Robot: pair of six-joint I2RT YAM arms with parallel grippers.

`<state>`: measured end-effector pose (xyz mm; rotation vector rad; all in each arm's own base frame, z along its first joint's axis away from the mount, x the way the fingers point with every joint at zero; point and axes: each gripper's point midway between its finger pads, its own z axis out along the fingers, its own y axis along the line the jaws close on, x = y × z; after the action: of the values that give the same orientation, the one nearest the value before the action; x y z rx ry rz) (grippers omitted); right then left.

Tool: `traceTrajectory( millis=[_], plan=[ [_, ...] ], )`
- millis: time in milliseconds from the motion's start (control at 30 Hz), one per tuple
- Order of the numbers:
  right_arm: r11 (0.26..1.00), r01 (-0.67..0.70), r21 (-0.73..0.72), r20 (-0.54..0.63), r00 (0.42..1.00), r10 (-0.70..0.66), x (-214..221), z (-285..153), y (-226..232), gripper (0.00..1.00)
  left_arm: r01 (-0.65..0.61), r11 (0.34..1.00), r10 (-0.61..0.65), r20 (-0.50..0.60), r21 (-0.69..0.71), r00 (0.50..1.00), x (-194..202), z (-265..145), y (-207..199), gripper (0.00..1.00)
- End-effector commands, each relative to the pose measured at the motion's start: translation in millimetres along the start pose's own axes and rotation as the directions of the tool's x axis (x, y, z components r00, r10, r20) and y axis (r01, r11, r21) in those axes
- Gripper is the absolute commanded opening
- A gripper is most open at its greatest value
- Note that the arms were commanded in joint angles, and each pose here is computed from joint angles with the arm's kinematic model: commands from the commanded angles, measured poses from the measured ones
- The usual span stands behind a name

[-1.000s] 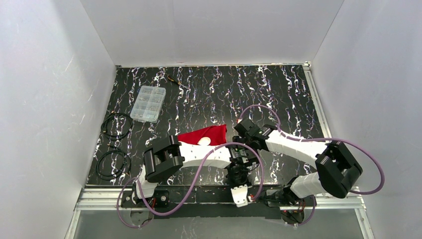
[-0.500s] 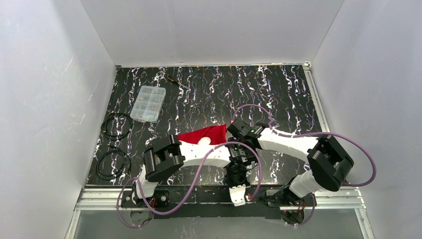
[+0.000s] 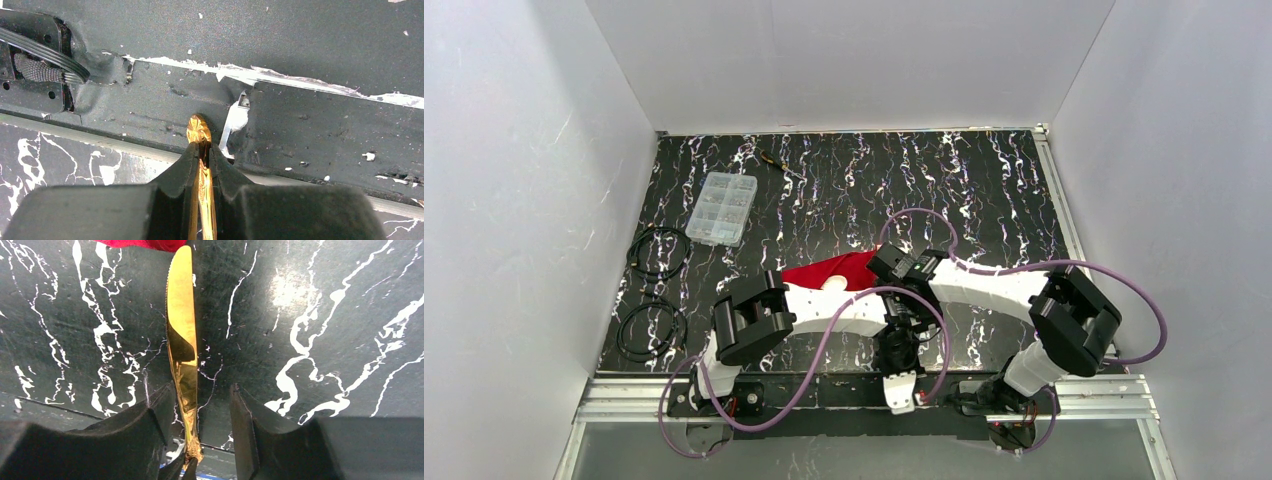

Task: Fold the napkin into a case and place the utensils inside
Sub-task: Move the knife to the corner of the board, then pick up the knife from the corner of the board.

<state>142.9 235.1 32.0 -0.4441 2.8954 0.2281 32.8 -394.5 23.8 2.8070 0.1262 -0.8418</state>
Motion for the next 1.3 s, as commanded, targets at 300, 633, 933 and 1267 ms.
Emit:
traceTrajectory(
  millis=[300,633,933,1267],
  plan=[
    [0.99,0.045,0.13,0.055,0.997,-0.052,13.5,25.1,-24.6,0.57,0.003,1.0,-0.002,-0.015,0.03,1.0,-1.4,-3.3,-4.3,0.0],
    [0.998,0.051,0.049,0.07,0.996,-0.054,6.9,20.7,-11.8,0.64,-0.026,0.997,0.027,-0.015,0.071,1.0,-0.4,-1.0,-9.6,0.0],
    [0.984,-0.092,-0.156,0.147,0.983,0.115,-45.6,-39.2,-37.0,0.71,-0.014,0.997,0.016,-0.023,0.08,1.0,1.5,2.1,-14.7,0.0],
    [0.931,-0.063,-0.361,-0.014,0.998,0.063,-30.6,-38.0,4.0,0.68,-0.05,0.993,0.053,-0.023,0.102,0.998,1.4,5.1,-14.3,0.0]
  ],
)
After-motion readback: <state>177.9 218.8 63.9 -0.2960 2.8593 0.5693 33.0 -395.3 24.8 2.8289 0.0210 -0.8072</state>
